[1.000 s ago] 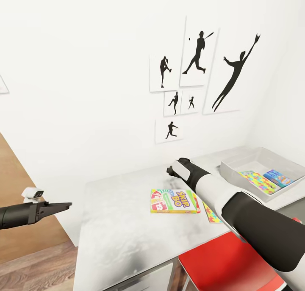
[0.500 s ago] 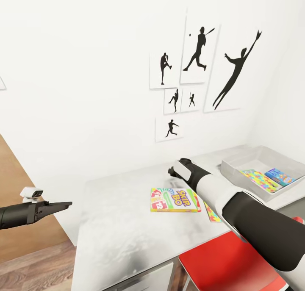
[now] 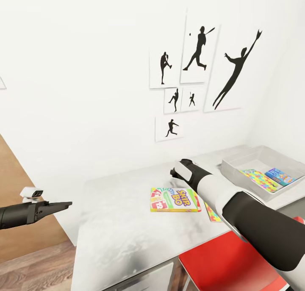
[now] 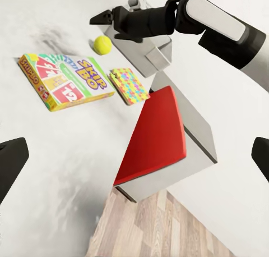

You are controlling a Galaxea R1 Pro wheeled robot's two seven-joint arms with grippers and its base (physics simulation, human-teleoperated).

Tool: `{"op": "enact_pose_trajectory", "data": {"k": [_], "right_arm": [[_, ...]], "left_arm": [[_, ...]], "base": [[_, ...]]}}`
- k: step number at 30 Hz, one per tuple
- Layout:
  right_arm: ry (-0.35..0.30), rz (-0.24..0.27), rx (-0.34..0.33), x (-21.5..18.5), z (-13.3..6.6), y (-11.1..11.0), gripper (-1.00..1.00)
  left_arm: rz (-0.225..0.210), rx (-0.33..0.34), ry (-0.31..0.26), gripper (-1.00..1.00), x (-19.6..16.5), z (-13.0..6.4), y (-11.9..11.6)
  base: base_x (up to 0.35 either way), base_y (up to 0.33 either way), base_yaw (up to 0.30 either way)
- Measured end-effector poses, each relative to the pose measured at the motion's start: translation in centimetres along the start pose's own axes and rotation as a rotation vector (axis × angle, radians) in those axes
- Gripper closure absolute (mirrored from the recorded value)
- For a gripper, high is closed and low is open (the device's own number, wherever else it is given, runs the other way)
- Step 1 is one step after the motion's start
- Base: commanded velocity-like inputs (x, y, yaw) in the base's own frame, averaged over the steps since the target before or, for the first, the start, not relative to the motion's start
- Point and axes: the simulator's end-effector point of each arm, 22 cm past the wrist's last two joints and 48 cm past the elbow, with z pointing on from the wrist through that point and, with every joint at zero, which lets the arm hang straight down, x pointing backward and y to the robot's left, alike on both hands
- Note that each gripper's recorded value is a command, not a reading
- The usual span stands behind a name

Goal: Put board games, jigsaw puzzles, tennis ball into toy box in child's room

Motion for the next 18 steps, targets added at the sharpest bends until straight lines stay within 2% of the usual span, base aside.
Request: {"op": "enact_pose_trajectory", "data": {"k": [9, 18], "right_arm": [[0.001, 0.001, 0.024, 0.55, 0.98, -0.59, -1.0], [0.001, 0.0, 0.026, 0.56, 0.97, -0.6, -1.0]], "left_arm": [[0.0, 0.0, 0.0, -1.0, 0.62, 0.3, 0.87], [0.0, 0.0, 0.0, -1.0, 0.62, 0.3, 0.87]], "base": [[0.0, 0.0, 0.0], [0.0, 0.0, 0.0]]}}
